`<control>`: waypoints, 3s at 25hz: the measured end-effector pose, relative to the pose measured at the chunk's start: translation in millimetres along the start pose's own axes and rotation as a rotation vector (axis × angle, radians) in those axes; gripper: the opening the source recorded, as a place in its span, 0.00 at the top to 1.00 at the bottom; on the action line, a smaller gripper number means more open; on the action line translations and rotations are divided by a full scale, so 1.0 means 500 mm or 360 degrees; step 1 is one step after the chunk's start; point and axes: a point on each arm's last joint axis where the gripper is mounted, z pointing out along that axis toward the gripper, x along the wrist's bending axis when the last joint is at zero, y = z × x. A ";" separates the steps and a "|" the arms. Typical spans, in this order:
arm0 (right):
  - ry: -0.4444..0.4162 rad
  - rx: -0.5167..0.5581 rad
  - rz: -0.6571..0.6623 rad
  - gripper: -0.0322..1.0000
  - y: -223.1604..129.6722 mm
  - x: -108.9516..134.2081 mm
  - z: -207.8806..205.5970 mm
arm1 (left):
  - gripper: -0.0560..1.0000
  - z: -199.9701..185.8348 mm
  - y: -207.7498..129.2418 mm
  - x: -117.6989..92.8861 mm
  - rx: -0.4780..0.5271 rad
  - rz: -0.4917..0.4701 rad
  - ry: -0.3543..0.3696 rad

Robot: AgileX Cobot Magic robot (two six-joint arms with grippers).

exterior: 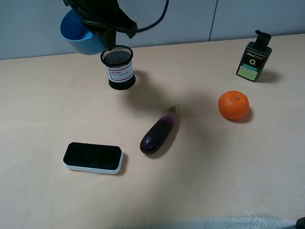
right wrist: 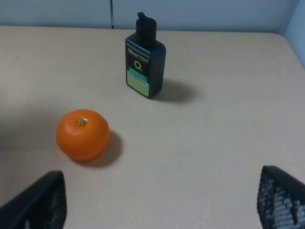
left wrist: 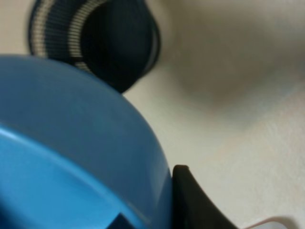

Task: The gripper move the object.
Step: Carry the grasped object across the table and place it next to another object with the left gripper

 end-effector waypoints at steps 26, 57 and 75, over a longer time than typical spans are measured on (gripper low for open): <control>0.0000 0.0000 0.0000 0.38 0.000 0.000 0.000 | 0.91 0.132 0.111 -0.154 0.0064 0.0269 -0.0010; 0.0000 0.0000 0.0000 0.38 0.000 0.000 0.000 | 0.91 0.233 0.108 -0.205 0.0184 0.0350 -0.0051; 0.0000 0.0000 0.0000 0.38 0.000 0.000 0.000 | 0.91 0.237 0.118 -0.175 0.0137 0.0301 -0.0041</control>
